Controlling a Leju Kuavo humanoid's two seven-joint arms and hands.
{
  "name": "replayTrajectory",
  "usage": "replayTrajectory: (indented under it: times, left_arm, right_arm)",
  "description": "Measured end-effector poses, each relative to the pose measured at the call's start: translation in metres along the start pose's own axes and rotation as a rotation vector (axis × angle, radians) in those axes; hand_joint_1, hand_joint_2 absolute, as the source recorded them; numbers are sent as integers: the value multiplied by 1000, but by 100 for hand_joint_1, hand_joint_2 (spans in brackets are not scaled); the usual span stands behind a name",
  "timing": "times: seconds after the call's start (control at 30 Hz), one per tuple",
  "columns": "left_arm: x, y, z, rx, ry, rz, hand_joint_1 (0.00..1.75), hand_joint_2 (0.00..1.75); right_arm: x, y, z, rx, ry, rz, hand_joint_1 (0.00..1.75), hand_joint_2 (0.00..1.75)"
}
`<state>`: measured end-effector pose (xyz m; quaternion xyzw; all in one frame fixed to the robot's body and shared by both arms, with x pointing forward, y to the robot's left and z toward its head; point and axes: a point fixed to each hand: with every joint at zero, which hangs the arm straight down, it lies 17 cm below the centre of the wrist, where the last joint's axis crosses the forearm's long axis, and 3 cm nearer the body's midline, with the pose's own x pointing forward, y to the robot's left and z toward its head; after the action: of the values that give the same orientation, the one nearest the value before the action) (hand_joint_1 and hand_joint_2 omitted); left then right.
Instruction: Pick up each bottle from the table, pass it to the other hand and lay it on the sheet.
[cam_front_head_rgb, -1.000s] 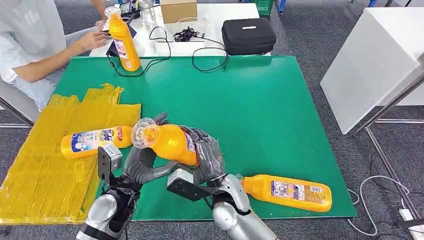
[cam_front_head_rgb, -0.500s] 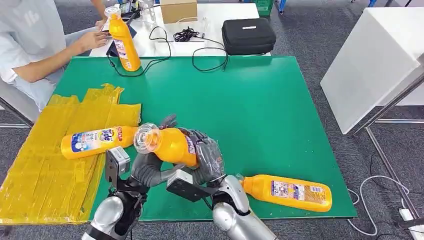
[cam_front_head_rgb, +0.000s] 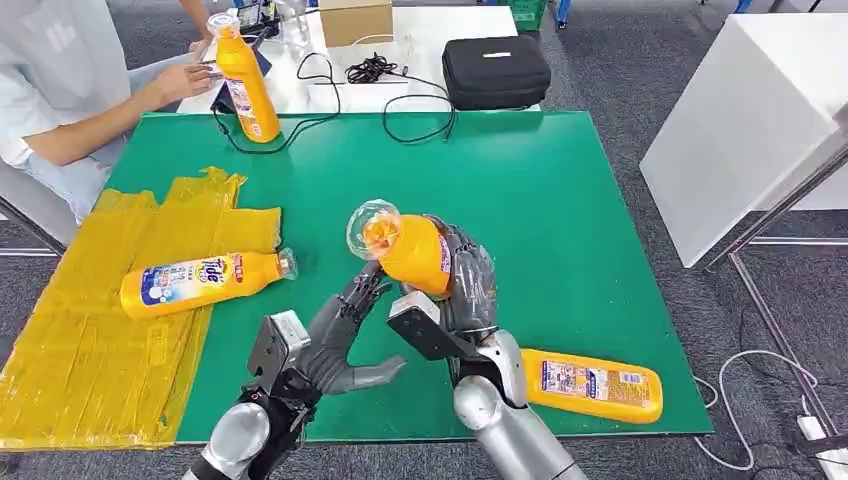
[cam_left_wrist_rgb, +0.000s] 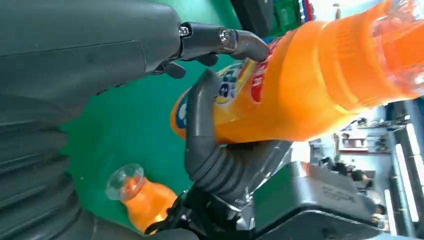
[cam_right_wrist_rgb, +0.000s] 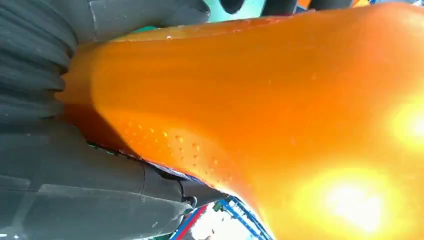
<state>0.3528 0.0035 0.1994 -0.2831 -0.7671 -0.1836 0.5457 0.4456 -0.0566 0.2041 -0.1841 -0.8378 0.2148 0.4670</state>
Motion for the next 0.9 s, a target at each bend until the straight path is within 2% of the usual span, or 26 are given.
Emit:
replayTrajectory:
  times: [0.63, 0.9]
  left_arm:
    - [-1, -2, 0, -5, 4, 1, 0, 175]
    - [-3, 4, 1, 23, 12, 3, 0, 175]
  right_arm:
    - [4, 8, -2, 14, 2, -12, 175, 175]
    - [14, 28, 1, 80, -20, -13, 175, 175]
